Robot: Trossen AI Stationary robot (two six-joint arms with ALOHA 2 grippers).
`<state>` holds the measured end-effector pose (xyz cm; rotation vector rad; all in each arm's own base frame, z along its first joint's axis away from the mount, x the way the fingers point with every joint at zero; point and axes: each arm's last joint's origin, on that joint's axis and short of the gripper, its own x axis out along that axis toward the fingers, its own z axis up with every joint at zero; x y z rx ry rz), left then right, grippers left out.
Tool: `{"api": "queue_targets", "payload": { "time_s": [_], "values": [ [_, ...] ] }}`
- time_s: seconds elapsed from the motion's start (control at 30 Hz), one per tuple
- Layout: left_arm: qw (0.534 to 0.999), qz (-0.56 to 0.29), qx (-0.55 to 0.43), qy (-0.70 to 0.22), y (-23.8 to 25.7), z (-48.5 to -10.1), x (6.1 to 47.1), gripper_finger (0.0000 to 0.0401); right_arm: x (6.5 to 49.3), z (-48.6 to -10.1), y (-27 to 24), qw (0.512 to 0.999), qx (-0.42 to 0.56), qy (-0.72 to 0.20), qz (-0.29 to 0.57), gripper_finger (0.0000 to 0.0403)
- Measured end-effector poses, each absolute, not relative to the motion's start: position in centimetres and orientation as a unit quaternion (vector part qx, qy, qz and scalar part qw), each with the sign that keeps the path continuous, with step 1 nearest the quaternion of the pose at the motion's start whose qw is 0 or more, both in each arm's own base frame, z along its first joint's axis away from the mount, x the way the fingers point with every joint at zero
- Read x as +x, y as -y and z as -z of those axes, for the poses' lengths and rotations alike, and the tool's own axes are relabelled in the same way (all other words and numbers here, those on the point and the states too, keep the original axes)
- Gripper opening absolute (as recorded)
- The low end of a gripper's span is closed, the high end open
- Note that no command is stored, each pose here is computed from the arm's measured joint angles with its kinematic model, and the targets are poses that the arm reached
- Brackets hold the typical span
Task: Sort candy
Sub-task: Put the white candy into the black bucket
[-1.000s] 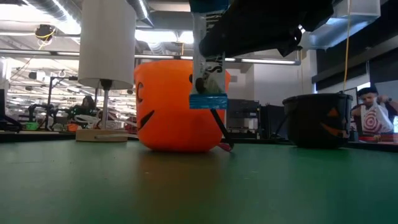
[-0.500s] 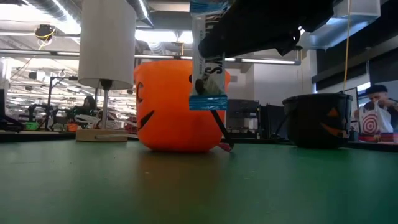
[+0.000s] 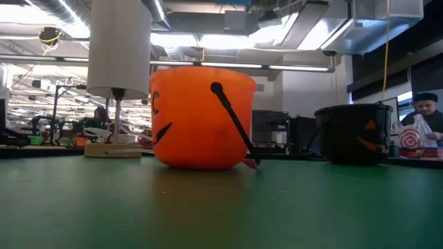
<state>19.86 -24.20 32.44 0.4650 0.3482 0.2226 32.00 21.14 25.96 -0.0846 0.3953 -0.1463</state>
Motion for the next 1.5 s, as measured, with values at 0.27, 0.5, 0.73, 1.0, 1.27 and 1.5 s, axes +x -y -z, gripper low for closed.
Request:
{"api": "queue_targets", "payload": {
  "time_s": [0.27, 0.5, 0.73, 1.0, 1.27, 1.5],
  "values": [
    [0.983, -0.114, 0.08, -0.122, 19.2, -27.2, 16.3, 0.0075, 30.5, -30.0, -16.9, 0.967, -0.086, -0.195, 0.14, 0.0031],
    [1.0, -0.018, -0.021, 0.002, 14.9, -24.4, 14.6, 0.0075, 29.1, -31.1, -11.3, 0.935, -0.087, -0.266, 0.216, 0.0033],
    [0.991, 0.01, -0.072, 0.116, 10.7, -22.4, 13.6, 0.0075, 24.2, -33.7, -6.0, 0.894, -0.07, -0.297, 0.329, 0.0025],
    [0.988, 0.032, -0.076, 0.132, 9.9, -22.0, 13.9, 0.0075, 16.2, -33.7, -0.7, 0.859, 0.006, -0.242, 0.45, 0.0027],
    [0.987, 0.029, -0.079, 0.134, 9.6, -22.0, 14.1, 0.0075, 12.7, -29.5, 4.1, 0.793, 0.09, -0.256, 0.545, 0.0048],
    [0.987, 0.03, -0.087, 0.133, 9.6, -22.0, 14.1, 0.0075, 12.2, -29.0, 6.2, 0.785, 0.112, -0.292, 0.534, 0.0134]
  ]
}}
